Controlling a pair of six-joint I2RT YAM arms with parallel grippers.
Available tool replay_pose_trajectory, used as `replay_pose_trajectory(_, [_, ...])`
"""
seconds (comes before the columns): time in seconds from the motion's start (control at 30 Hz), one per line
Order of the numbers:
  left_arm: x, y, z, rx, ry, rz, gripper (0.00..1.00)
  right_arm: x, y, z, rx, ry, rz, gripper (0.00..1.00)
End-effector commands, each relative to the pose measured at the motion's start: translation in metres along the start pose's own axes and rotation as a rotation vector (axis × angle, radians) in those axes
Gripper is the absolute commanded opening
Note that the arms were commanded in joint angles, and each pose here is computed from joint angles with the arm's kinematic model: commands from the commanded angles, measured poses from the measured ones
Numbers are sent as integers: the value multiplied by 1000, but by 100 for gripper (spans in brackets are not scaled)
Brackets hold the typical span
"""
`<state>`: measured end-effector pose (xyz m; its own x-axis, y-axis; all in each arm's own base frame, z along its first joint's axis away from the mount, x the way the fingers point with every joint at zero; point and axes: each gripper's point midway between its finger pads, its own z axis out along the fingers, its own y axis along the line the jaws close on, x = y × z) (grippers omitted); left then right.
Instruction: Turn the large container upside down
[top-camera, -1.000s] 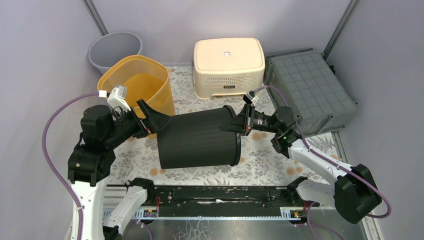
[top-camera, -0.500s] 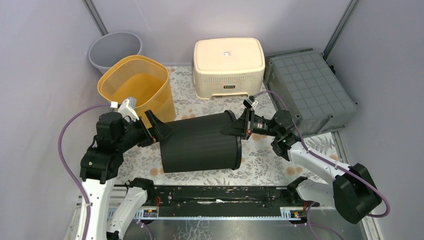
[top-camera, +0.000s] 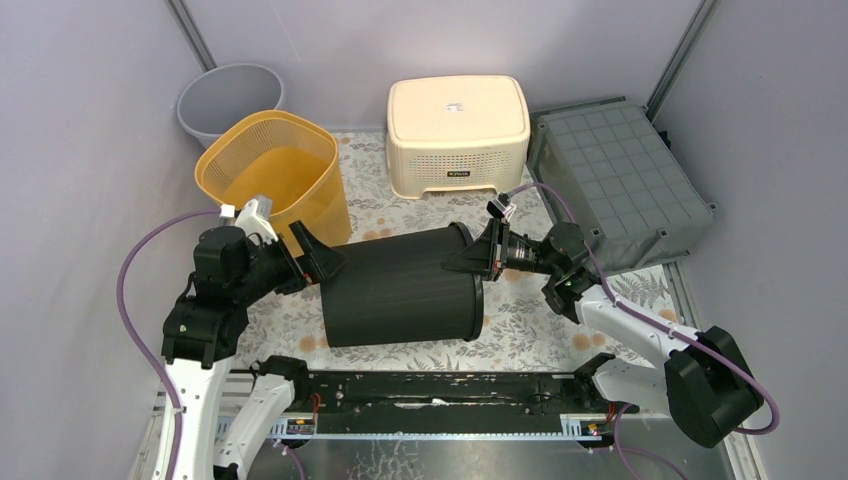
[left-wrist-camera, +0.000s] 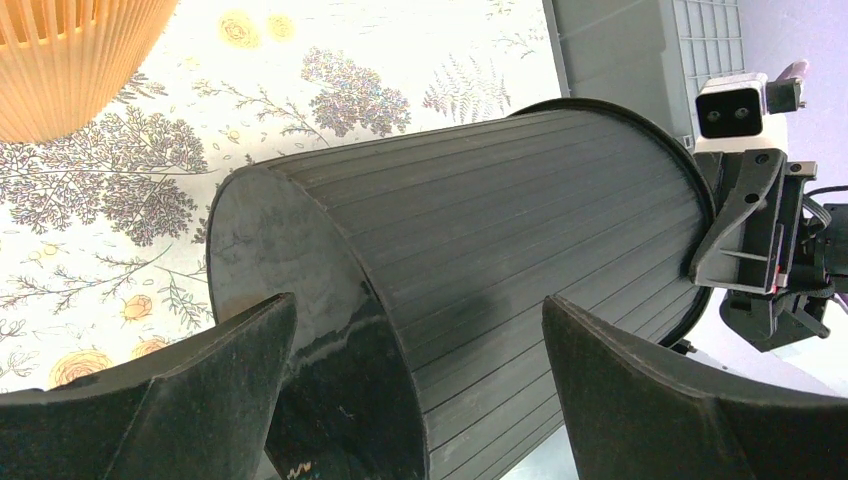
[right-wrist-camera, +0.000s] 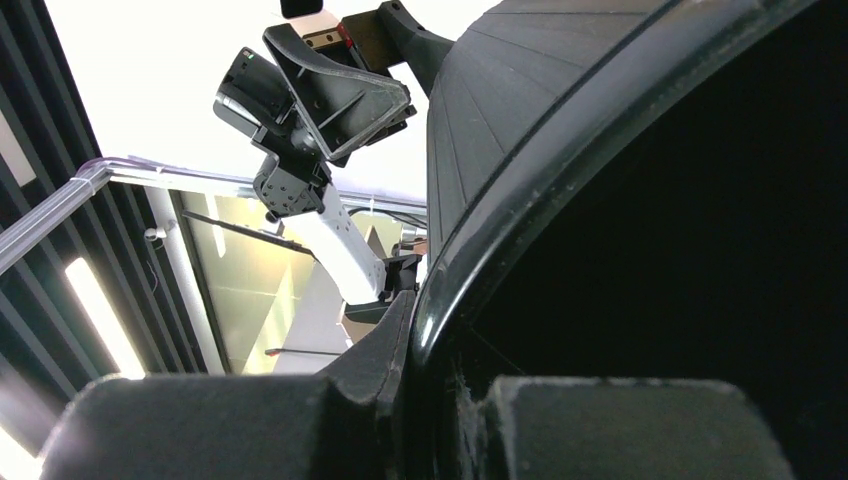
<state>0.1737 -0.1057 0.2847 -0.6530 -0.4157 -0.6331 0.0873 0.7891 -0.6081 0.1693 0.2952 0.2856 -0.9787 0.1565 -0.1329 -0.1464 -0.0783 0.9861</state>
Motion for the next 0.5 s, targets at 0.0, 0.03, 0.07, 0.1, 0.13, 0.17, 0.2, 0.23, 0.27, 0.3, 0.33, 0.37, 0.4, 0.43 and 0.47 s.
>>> replay_pose_trajectory(0.0, [-14, -11, -1, 39, -51, 24, 100, 3, 33, -4, -107, 17, -107, 0])
replay_pose_trajectory(0.03, [-16, -13, -2, 43, -56, 24, 100, 4, 33, -4, -107, 19, -108, 0])
replay_pose_trajectory(0.07, [-18, -16, -3, 54, -62, 22, 100, 4, 33, -4, -107, 19, -108, 0])
replay_pose_trajectory(0.1, [-21, -22, -5, 74, -68, 22, 100, 4, 33, -4, -107, 19, -109, 0])
replay_pose_trajectory(0.13, [-25, -29, -8, 99, -73, 23, 100, 4, 33, -4, -108, 20, -110, 0])
replay_pose_trajectory(0.17, [-29, -37, -11, 126, -77, 26, 100, 4, 33, -3, -109, 21, -110, 0])
replay_pose_trajectory(0.2, [-36, -45, -15, 145, -85, 29, 100, 4, 33, -3, -111, 23, -108, 0])
replay_pose_trajectory(0.23, [-42, -53, -19, 164, -96, 37, 100, 4, 33, -4, -115, 23, -107, 0])
replay_pose_trajectory(0.27, [-49, -59, -22, 172, -107, 44, 100, 4, 33, -4, -121, 23, -105, 0])
replay_pose_trajectory(0.3, [-55, -65, -27, 181, -121, 52, 100, 4, 34, -4, -128, 24, -100, 0])
replay_pose_trajectory(0.33, [-61, -69, -29, 183, -133, 59, 100, 4, 35, -4, -136, 26, -97, 0])
replay_pose_trajectory(0.37, [-66, -73, -33, 187, -147, 66, 100, 4, 36, -3, -143, 28, -94, 0])
replay_pose_trajectory(0.4, [-71, -76, -36, 190, -159, 70, 100, 4, 35, -3, -146, 29, -89, 0])
replay_pose_trajectory(0.43, [-75, -80, -39, 196, -169, 74, 100, 3, 36, -3, -151, 29, -85, 0])
replay_pose_trajectory(0.47, [-77, -82, -40, 199, -176, 74, 100, 2, 35, -2, -154, 30, -81, 0])
